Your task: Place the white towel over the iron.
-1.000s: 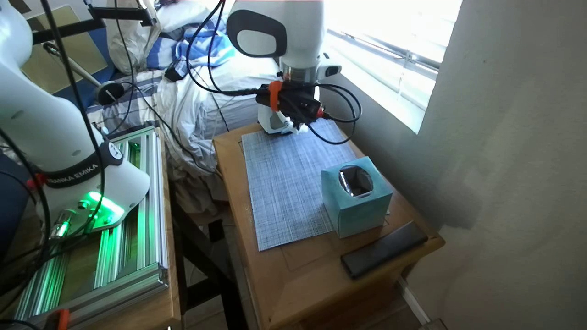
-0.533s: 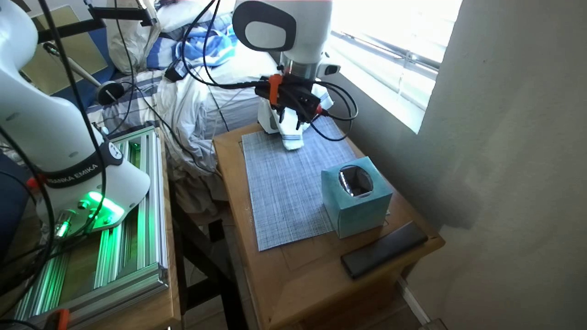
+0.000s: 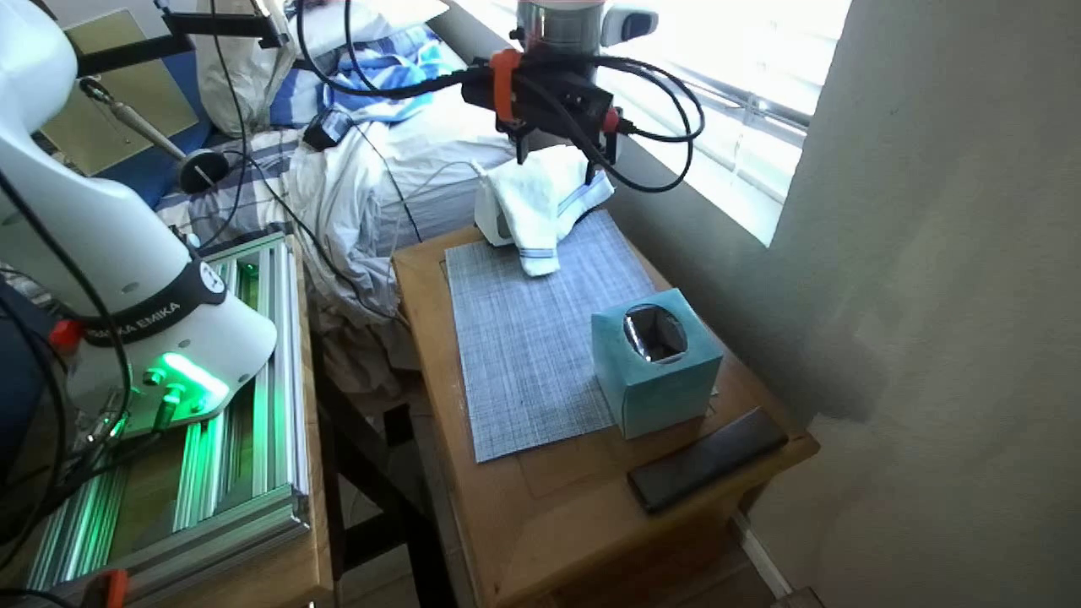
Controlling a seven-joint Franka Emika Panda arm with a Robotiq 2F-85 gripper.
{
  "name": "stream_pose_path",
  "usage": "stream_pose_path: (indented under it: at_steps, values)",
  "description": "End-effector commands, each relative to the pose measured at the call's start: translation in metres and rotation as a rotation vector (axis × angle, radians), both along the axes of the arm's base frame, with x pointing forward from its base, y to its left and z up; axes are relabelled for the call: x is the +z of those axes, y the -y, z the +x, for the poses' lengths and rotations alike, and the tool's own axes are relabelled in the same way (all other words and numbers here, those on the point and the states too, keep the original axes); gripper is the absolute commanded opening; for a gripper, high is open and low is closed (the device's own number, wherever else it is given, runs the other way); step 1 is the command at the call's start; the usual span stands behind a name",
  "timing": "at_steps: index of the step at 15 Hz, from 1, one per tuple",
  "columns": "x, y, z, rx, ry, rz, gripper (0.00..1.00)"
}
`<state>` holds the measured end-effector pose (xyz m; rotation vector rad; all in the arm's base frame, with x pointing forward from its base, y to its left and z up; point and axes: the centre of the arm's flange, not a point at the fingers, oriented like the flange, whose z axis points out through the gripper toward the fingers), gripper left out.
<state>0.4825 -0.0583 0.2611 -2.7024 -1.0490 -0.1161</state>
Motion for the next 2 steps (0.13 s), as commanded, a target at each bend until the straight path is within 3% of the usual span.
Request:
stream_pose_path:
  at_steps: [1, 2]
  values:
    - [0.044, 0.024, -0.032, -0.016, 0.064, -0.034, 1.00]
    - [0.022, 0.018, -0.010, -0.025, 0.034, -0.019, 1.00]
